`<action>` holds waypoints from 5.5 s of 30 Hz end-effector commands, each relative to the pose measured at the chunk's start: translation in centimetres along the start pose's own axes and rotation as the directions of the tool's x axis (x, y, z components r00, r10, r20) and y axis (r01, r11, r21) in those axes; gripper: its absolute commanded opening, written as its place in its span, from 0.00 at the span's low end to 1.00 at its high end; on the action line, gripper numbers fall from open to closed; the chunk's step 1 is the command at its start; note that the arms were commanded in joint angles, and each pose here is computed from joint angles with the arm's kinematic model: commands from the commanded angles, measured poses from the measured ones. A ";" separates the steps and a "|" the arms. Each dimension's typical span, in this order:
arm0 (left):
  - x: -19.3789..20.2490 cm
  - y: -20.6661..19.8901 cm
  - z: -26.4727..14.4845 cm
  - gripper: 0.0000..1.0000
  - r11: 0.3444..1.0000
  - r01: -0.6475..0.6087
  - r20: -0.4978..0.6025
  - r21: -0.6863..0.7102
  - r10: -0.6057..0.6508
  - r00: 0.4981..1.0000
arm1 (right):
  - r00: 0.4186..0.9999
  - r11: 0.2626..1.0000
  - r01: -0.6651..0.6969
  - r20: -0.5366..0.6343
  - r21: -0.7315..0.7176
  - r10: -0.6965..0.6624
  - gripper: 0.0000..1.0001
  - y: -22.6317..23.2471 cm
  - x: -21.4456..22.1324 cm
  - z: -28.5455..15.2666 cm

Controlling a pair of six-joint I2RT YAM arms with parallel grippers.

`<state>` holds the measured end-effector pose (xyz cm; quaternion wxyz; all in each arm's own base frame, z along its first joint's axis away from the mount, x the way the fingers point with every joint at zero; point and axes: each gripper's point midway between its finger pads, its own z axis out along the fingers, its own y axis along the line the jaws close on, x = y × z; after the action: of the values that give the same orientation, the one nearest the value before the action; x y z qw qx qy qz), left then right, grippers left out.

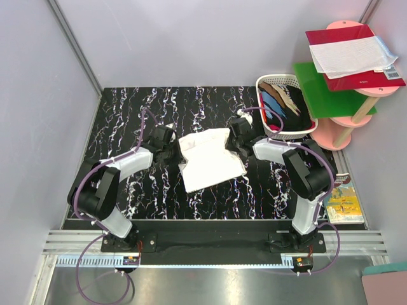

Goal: Fold and stack the t-shirts
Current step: Fold the tshirt

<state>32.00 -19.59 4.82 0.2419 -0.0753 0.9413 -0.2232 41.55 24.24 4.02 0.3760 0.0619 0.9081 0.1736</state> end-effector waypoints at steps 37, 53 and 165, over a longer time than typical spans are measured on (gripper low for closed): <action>-1.8 -0.1 -0.3 0.00 0.999 -0.029 0.056 -0.040 0.031 0.998 | 0.984 0.988 0.026 0.176 -0.154 0.002 0.00 3.9 -4.7 -0.7; -5.7 -3.1 -3.9 0.00 0.998 -0.069 0.247 0.012 0.064 0.967 | 0.899 0.988 0.037 0.436 -0.152 0.033 0.00 2.1 -8.7 -10.3; -5.1 -25.1 13.0 0.00 0.789 -0.048 -0.120 0.612 0.153 0.981 | 0.904 0.722 -0.416 0.336 0.553 0.265 0.00 -22.3 -5.4 -6.3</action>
<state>42.46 -44.59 9.57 0.2054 0.0800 0.8340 -0.5058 39.88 0.71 3.07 0.3952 0.3604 0.8410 -0.0817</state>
